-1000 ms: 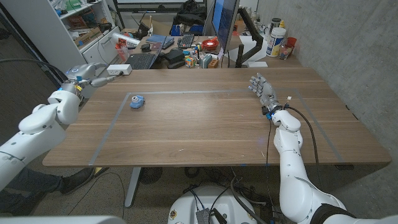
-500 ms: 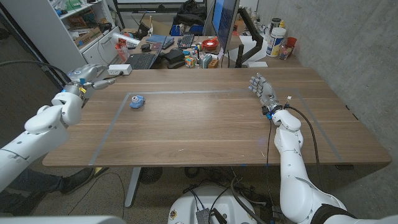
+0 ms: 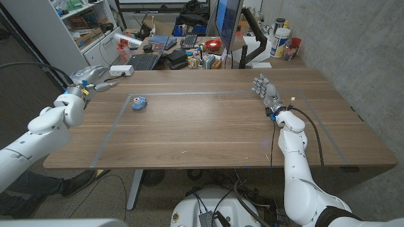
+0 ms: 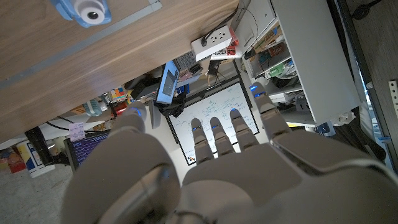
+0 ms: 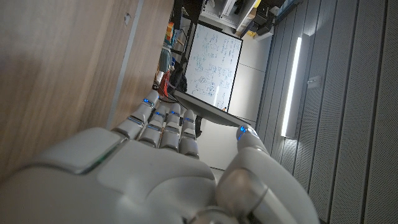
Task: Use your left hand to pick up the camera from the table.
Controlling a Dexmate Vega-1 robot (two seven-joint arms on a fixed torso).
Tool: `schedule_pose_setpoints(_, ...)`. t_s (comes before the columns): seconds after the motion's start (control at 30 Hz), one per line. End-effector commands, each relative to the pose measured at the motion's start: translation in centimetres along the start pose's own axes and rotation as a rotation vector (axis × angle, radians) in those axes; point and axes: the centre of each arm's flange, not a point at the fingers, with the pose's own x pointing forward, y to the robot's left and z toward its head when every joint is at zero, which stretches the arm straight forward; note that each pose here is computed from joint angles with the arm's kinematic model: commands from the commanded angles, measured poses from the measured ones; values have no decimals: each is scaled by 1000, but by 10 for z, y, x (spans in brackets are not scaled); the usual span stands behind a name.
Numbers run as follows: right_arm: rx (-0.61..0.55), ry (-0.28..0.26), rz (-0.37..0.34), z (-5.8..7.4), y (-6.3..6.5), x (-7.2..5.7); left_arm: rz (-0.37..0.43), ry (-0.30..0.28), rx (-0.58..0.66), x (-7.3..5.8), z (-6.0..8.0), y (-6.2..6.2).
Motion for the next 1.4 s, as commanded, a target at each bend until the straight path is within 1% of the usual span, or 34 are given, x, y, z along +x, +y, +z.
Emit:
schedule_pose_setpoints(0.03,4,1,-8,-2,2,0,-32,6,11,12,0,-5)
schedule_pose_setpoints(0.3,7,-7,-12,-1,2,0,-19,2,38,14,2,-4)
schedule_pose_setpoints(0.53,6,-11,-10,-1,2,0,-32,4,66,16,6,-7)
schedule_pose_setpoints(0.97,5,-14,-8,0,2,-1,-62,-10,64,20,16,-22)
schedule_pose_setpoints(1.4,1,-21,-13,4,-2,-4,-74,-29,-5,26,35,-38)
